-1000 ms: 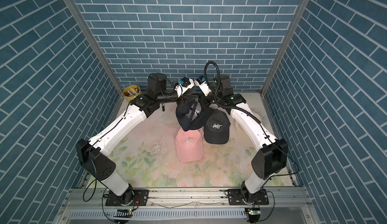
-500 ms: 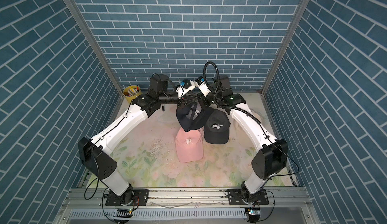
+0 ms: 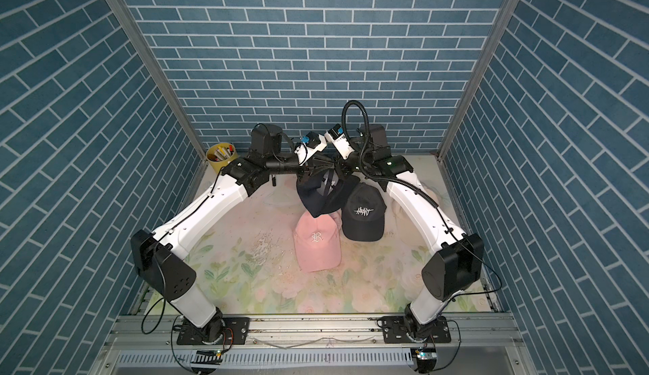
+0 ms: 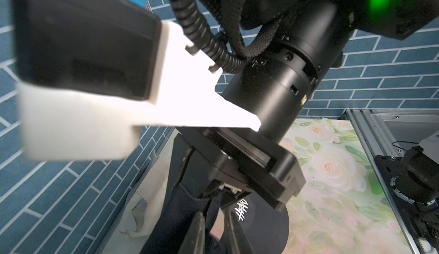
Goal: Open the adjustable buckle of the baseball cap
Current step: Open the adjustable buckle on the baseball cap.
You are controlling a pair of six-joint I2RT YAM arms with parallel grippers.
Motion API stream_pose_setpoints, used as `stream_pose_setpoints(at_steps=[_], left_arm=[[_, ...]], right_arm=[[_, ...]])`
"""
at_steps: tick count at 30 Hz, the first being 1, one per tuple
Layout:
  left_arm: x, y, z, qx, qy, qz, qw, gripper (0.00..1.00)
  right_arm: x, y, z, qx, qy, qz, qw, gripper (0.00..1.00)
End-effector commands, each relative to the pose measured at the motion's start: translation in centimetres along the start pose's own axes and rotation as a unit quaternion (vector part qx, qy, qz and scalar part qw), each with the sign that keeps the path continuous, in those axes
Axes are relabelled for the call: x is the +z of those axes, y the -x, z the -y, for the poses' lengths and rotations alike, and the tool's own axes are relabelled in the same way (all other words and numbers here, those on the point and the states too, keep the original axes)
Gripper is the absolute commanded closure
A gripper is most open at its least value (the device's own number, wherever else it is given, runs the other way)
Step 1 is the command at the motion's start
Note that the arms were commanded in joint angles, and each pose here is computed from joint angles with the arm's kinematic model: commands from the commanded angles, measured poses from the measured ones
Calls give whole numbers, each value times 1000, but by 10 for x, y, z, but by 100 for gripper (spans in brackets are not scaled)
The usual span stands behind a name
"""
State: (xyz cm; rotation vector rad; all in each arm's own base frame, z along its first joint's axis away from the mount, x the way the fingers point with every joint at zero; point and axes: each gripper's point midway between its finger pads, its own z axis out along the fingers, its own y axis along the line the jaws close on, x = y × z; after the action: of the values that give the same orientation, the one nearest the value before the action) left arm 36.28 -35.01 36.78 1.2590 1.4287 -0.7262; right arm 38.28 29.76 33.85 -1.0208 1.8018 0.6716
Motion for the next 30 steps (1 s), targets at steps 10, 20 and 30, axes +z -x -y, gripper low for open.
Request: stream_pose_setpoints(at_steps=[10, 20, 30], left_arm=[[2, 1, -8, 6, 22, 5, 1000, 82], [6, 5, -1, 10, 3, 11, 1000, 100], [-2, -2, 8, 21, 20, -2, 1000, 100]], right_arm=[[-3, 15, -3, -9, 8, 14, 1000, 100], [1, 13, 2, -4, -1, 4, 1000, 100], [-4, 16, 33, 54, -38, 8, 998, 100]])
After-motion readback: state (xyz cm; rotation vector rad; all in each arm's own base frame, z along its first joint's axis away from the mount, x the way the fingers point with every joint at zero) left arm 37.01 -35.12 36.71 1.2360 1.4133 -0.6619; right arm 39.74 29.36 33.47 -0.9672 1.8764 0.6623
